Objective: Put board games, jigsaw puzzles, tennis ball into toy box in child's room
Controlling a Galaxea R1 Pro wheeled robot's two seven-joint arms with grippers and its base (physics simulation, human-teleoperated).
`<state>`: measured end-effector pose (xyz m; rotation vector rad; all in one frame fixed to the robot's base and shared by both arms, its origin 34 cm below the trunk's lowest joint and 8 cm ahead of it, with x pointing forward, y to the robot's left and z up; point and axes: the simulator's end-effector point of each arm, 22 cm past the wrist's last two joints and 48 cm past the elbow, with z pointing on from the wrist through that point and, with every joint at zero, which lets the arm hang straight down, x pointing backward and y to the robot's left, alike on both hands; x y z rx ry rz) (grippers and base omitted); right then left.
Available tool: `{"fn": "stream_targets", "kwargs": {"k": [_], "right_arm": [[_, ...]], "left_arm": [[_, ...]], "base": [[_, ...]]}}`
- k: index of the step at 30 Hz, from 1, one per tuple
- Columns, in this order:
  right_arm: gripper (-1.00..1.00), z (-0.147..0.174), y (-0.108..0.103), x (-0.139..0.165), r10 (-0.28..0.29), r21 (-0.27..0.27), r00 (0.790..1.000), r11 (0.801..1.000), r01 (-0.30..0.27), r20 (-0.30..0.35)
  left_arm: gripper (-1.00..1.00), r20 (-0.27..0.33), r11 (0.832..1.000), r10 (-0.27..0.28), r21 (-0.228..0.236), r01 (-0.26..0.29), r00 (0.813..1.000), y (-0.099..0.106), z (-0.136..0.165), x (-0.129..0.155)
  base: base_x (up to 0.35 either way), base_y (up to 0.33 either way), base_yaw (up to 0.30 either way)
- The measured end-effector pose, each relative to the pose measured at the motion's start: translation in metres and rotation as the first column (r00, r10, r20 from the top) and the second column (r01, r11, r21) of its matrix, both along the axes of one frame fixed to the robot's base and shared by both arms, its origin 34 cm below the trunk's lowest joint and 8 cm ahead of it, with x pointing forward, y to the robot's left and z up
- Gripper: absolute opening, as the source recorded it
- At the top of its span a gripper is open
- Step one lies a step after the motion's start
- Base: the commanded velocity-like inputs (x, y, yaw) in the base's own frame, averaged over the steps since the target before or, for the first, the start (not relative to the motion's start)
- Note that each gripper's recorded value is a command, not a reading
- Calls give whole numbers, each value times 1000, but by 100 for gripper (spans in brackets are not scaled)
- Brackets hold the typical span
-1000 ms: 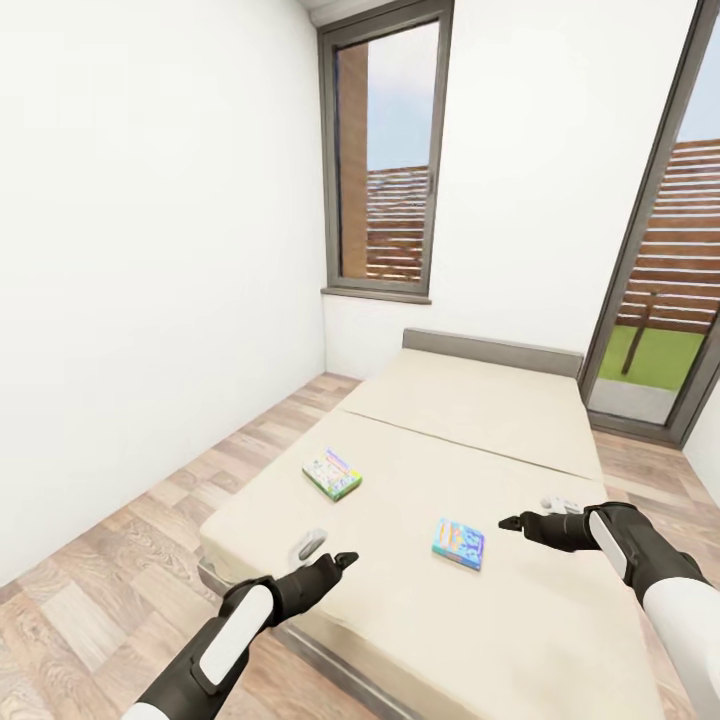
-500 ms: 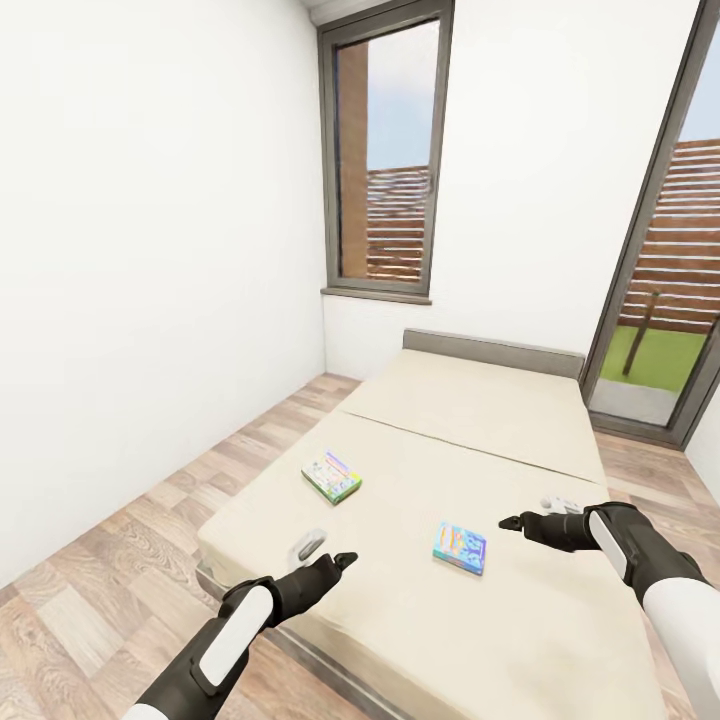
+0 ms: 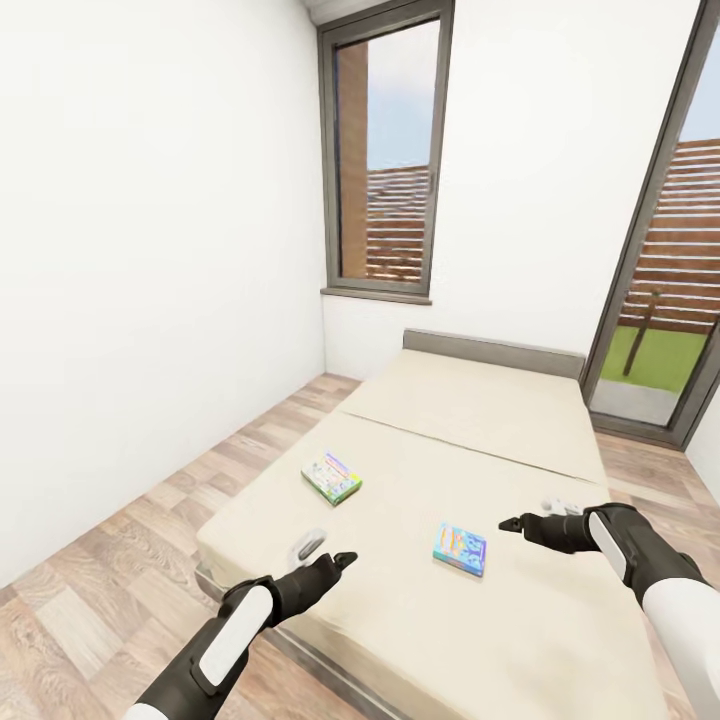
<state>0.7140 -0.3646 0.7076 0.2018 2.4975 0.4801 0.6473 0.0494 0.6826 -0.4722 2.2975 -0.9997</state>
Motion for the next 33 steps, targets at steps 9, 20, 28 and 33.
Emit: {"fn": "stream_targets", "kwargs": {"k": [9, 20, 28, 33], "right_arm": [[100, 0, 0, 0, 1, 2, 1000, 1000, -1, 2], [100, 0, 0, 0, 2, 1, 1000, 1000, -2, 2], [100, 0, 0, 0, 1, 1, 1000, 1000, -1, 2], [100, 0, 0, 0, -2, 5, 1000, 1000, 2, 3]], "left_arm": [[100, 0, 1000, -4, 4, 4, 1000, 0, -1, -1], [100, -1, 1000, -4, 5, 4, 1000, 0, -2, -1], [100, -2, 1000, -3, 5, 3, 1000, 0, -2, -1], [100, -2, 1000, -3, 5, 3, 1000, 0, -2, -1]], "base": [[219, 0, 0], [99, 0, 0], [19, 0, 0], [6, 0, 0]]}}
